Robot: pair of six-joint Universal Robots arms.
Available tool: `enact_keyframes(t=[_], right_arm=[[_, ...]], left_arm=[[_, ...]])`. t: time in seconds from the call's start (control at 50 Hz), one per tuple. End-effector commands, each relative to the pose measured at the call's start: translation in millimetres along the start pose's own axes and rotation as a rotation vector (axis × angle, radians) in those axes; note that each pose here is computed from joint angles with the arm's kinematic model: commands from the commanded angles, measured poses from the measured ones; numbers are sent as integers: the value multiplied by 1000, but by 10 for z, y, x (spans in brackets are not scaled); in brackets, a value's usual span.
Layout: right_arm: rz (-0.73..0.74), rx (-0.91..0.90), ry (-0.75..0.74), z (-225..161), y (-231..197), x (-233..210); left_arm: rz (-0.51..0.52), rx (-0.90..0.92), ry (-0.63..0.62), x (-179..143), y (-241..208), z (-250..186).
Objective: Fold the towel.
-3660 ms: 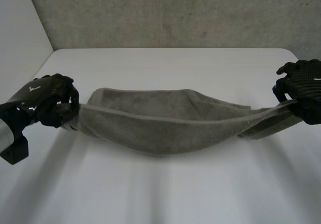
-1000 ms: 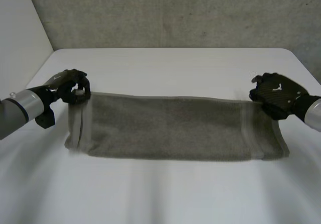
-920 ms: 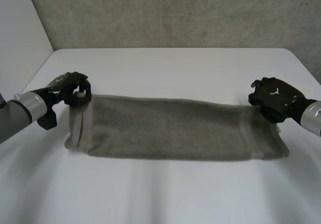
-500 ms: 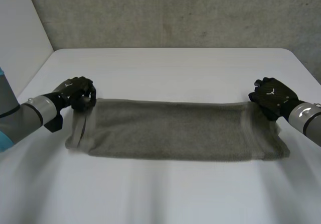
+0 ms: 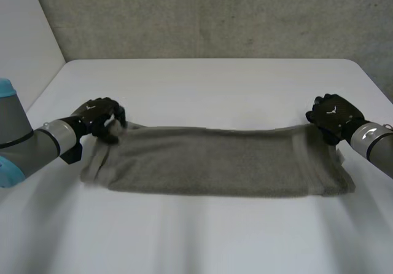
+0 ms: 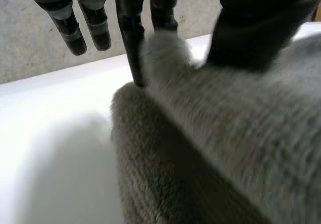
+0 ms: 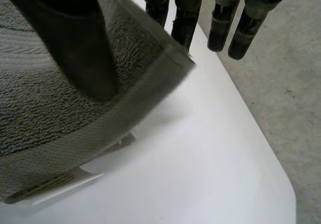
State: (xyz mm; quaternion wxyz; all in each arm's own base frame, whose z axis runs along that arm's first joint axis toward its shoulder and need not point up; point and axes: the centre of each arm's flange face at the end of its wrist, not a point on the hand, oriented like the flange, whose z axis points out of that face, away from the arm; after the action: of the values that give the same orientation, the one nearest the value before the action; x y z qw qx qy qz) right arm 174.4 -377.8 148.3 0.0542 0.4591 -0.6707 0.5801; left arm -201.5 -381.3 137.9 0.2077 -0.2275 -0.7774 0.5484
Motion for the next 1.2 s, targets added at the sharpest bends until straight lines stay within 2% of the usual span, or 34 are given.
enact_keyframes(t=[0.02,0.14,0.24,0.42,0.5,0.62,0.74,0.88,1.1,1.2], right_arm=[[15,34,35,-88,-160,124],[85,86,72,-202,-362,259],[142,150,116,-423,-626,408],[170,105,86,-712,-719,324],[209,13,-9,-864,-643,124],[155,-82,-98,-1025,-364,-40],[134,-100,-135,-1071,-219,-94],[157,-104,-141,-999,-5,-97],[144,-114,-148,-834,222,-196],[119,-116,-160,-809,258,-225]], left_arm=[[22,30,12,93,-157,-71],[32,49,10,109,-247,-116],[63,114,2,141,-519,-233],[57,157,32,323,-704,-425],[6,148,50,407,-683,-517],[-52,132,68,518,-636,-685],[-54,125,79,649,-573,-851],[-12,156,102,912,-432,-1000],[-32,109,-1,828,-157,-895],[-35,97,-7,807,-114,-855]])
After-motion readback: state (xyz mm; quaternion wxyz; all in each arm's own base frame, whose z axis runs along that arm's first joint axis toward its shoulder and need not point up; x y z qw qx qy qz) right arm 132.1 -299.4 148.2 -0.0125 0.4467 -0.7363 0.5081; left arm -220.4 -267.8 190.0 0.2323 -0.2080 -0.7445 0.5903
